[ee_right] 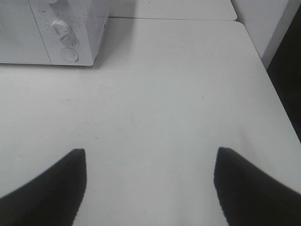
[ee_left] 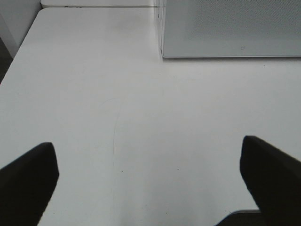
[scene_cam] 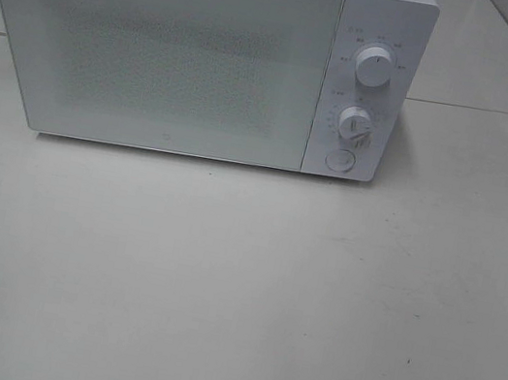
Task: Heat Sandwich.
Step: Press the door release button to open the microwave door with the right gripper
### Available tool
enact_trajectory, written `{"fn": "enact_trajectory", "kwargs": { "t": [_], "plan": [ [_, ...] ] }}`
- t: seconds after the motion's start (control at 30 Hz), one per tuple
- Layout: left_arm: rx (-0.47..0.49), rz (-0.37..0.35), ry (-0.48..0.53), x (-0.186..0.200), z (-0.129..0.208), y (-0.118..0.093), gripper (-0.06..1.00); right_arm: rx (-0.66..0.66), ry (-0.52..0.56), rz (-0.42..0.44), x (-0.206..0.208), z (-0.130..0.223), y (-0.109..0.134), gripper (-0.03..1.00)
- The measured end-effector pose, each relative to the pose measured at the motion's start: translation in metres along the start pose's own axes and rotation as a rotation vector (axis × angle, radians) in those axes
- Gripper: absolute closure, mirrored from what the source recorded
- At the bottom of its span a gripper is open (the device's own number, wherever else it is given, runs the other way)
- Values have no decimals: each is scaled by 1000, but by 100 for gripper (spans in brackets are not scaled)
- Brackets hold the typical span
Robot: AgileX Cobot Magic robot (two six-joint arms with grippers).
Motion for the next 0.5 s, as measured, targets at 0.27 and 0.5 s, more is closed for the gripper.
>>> {"fn": "enact_trajectory", "kwargs": {
  "t": [0.27, 0.5],
  "plan": [
    [0, 0, 0, 0, 0, 0, -3, -2, -23, 3, 2, -5, -1, 27],
    [0, 0, 0, 0, 0, 0, -3, -5, 1, -3, -4, -9, -1, 27]
  ]
}}
Point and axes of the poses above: a point on each arm's last joint axis where the gripper is mounted, x pointing back along that axis away from the gripper, y along the wrist's bending axis when the last joint is at zero, z = x × y, the point moved 10 cm from there along -x, pointing out along that axis toward the gripper, and after that the axes turned 13 degrees about x, right-handed, at the moved point
